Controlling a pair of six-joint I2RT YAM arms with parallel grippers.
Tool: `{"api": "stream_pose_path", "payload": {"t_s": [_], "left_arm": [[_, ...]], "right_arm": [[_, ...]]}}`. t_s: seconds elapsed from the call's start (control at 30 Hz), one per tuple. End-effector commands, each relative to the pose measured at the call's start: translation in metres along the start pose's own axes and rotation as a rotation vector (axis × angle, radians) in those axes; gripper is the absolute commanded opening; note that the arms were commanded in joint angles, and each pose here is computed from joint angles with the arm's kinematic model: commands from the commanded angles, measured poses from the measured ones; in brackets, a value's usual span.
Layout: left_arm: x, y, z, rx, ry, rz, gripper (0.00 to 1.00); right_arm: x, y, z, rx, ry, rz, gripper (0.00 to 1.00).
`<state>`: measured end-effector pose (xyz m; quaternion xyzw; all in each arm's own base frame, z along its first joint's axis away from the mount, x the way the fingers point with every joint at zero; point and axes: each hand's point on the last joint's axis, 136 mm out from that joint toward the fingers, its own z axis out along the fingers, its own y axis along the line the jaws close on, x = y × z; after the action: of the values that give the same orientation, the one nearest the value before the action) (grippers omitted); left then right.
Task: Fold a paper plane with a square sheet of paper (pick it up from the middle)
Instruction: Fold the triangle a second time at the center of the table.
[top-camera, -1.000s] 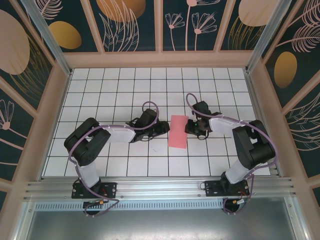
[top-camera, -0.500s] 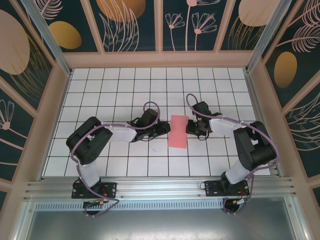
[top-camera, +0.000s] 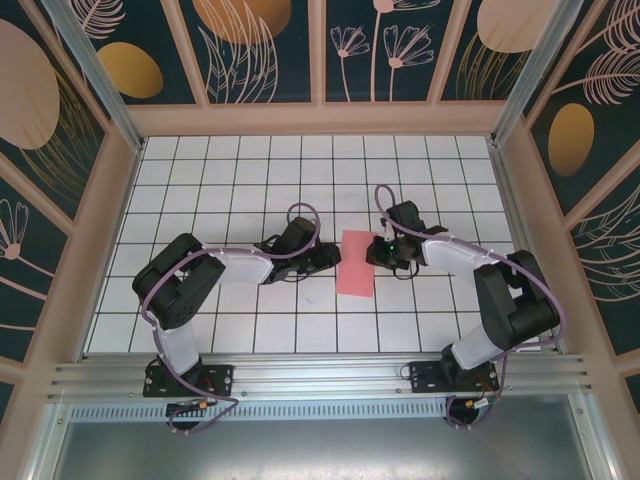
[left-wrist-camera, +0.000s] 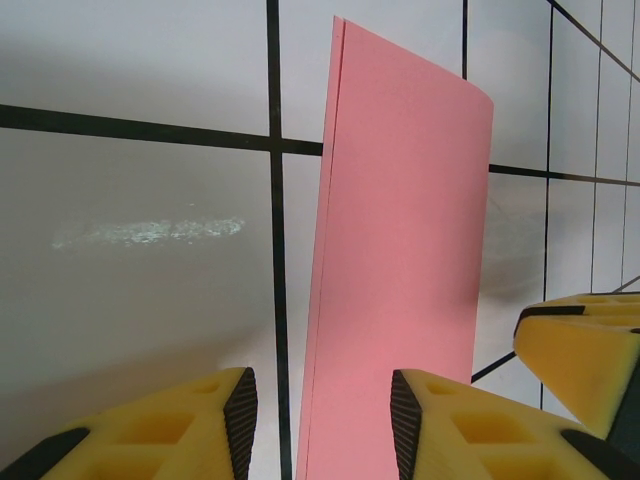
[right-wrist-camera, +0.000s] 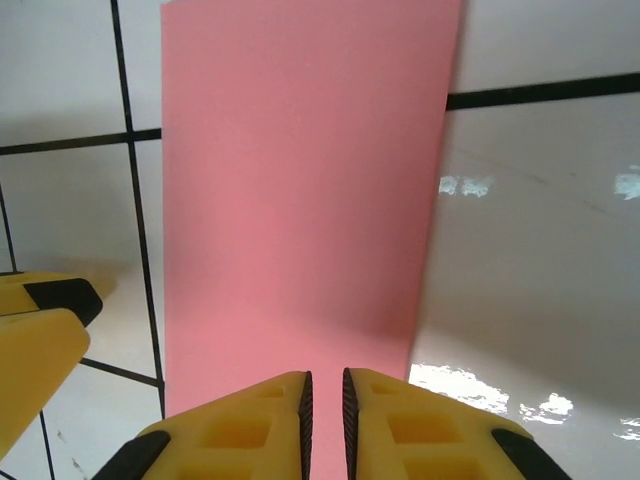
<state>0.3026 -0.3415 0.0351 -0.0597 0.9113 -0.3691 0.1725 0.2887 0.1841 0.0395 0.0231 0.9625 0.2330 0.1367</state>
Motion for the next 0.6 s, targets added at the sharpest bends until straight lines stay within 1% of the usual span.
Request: {"api": "stream_pose_path", "payload": {"t_s": [0.0, 0.1, 0.23, 0.57], "left_arm": [[-0.007, -0.008, 0.001, 0.014, -0.015, 0.001, 0.43], [-0.008, -0.009, 0.001, 0.019, -0.013, 0.001, 0.43], [-0.007, -0.011, 0.002, 0.025, -0.007, 0.001, 0.44], [-0.005, -0.013, 0.006, 0.034, 0.015, -0.001, 0.46]], "right_arm": [[0.015, -0.002, 0.011, -0.025, 0.049, 0.017, 0.20], [0.018, -0.006, 0.013, -0.034, 0.054, 0.031, 0.21], [0.020, -0.008, 0.013, -0.084, 0.057, 0.061, 0.22], [0.025, -0.024, 0.013, -0.131, 0.060, 0.125, 0.24]]}}
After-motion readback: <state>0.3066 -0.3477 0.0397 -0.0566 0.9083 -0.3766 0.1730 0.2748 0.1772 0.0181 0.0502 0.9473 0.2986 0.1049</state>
